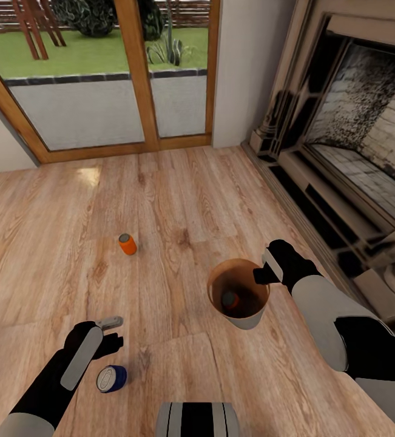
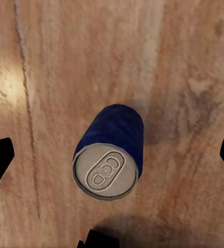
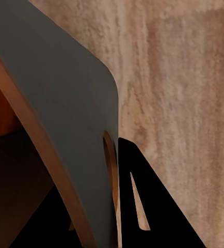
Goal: Put the three can of soda from the living room inside the tash can in the kitchen.
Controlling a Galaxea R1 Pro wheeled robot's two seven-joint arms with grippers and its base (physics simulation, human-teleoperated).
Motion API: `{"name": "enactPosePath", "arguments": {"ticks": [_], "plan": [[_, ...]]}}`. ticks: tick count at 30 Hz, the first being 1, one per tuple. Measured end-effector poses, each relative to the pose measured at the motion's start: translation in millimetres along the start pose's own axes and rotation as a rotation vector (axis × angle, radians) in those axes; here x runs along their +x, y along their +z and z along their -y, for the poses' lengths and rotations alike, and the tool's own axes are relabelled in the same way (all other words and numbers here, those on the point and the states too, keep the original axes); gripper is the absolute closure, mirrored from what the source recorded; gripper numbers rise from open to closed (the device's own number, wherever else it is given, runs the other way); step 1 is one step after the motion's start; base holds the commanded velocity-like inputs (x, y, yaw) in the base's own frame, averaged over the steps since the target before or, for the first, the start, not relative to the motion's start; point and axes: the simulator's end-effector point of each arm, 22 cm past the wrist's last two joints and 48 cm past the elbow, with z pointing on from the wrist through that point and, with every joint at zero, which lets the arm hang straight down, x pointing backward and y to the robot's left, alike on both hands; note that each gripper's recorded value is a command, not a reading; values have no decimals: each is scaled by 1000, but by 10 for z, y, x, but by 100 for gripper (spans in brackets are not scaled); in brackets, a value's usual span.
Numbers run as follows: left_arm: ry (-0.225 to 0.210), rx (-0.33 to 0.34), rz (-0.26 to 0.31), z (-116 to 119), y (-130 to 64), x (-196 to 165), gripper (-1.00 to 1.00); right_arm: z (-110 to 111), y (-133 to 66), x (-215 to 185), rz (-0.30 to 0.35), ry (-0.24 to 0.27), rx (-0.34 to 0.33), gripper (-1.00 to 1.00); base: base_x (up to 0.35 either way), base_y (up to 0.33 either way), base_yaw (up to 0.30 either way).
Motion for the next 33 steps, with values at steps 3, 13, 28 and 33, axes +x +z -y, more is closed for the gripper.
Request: {"name": "enactPosePath", "arguments": {"ticks": [3,13,28,33], "plan": [[-3,0,3,-1,2,-6,-100,3,0,0,0,-1,1,100,0,0,0],[-3,-5,-11,-12,70,67,-100,-3,33,-32,-6,-3,1,100,0,0,0],[-13,-8,-6,-7,117,66,-100,-6,39,-75,-20,-3,1,100,0,0,0],[-18,-34,-59,-86,291,259,-100,-31,-74,-273,-25,-8,0,100,0,0,0]]}}
